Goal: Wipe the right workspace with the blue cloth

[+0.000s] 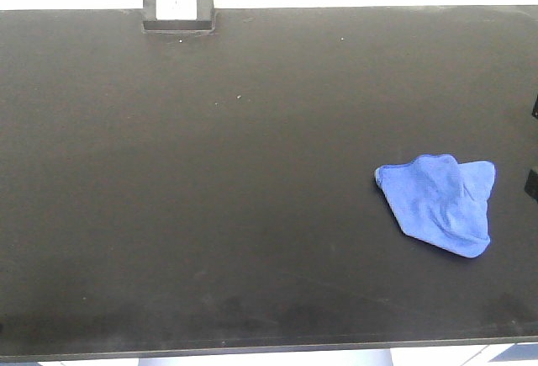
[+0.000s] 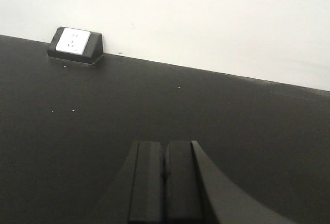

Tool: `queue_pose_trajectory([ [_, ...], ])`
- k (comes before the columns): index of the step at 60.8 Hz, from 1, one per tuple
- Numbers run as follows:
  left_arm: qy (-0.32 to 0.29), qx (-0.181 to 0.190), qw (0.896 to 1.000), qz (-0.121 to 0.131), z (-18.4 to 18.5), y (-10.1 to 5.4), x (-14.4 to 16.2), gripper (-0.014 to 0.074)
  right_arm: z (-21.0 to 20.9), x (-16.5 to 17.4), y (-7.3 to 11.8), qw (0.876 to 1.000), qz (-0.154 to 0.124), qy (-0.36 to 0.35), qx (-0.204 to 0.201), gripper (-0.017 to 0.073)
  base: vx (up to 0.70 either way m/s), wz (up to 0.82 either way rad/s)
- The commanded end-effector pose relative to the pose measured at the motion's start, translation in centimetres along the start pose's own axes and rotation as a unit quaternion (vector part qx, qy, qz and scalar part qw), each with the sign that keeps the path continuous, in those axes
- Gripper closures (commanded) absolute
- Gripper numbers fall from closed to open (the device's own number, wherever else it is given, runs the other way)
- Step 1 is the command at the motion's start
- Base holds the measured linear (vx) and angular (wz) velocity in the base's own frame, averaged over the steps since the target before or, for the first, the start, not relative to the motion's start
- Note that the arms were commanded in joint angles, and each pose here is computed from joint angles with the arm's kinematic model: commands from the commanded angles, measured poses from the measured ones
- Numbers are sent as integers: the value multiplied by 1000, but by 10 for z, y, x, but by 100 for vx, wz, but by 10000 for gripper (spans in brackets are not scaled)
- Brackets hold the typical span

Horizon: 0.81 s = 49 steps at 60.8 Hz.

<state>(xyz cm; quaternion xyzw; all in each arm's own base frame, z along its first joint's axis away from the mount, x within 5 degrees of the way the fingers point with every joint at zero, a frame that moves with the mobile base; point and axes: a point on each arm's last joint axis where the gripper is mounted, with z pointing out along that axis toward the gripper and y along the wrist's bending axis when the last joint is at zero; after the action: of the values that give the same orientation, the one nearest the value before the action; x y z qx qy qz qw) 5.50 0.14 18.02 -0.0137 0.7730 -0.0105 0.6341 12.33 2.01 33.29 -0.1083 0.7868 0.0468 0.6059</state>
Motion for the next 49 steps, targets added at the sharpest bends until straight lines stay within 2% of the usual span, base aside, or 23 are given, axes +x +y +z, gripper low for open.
queue_pose_trajectory([
  [1, -34, 10, 999, -3, 1, -1, 2, 599, -2, -15, -4, 999, 4, -41, 18, 568, 0, 0],
  [41, -34, 10, 999, -3, 1, -1, 2, 599, -2, -14, -4, 999, 3, -40, 18, 567, 0, 0],
  [49, -34, 10, 999, -3, 1, -1, 2, 599, -5, -14, -6, 998, -30, -36, 31, 567, 0, 0],
])
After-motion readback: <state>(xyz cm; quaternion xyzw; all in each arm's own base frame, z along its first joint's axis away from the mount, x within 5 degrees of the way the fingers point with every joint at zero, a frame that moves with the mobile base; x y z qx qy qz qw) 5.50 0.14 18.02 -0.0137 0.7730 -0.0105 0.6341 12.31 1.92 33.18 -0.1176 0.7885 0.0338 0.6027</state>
